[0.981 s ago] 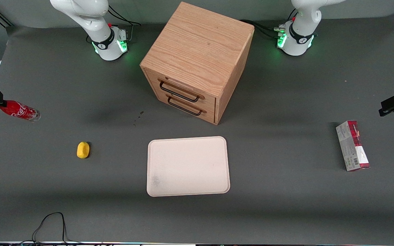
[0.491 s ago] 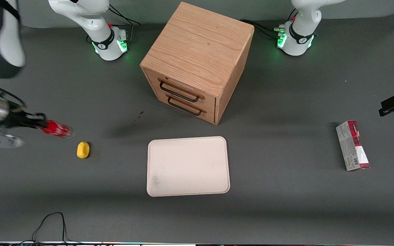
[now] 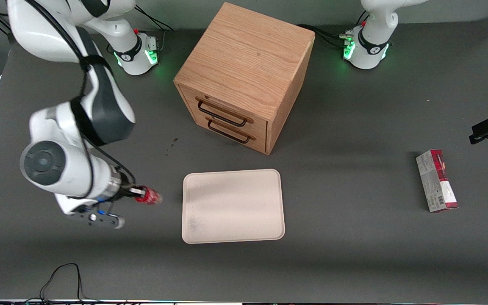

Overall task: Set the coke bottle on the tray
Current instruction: 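Carry the bottle over the cream tray with the right gripper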

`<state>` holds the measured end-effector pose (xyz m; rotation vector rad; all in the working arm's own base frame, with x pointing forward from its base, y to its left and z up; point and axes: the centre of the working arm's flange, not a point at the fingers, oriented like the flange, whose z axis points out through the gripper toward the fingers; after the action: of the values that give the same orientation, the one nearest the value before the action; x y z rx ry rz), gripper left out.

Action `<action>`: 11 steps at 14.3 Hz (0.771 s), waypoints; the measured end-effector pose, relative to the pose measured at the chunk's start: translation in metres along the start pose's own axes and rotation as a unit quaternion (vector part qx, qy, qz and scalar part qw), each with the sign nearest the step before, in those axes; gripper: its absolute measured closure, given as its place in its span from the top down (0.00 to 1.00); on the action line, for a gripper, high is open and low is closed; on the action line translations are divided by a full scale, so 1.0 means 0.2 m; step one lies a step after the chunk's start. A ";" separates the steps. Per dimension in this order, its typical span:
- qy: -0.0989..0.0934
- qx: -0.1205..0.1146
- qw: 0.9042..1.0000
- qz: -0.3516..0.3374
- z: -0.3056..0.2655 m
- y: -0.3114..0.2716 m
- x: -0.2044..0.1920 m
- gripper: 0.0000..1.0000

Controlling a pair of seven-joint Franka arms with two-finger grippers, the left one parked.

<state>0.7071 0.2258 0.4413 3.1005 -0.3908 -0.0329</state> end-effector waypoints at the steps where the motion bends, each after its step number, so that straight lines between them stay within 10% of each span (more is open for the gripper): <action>1: 0.009 0.012 1.000 0.007 0.06 -0.06 0.02 0.31; 11: 0.047 0.044 0.998 0.021 0.55 -0.38 0.04 0.31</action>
<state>0.7311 0.2966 0.3297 3.1628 -0.4656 0.1339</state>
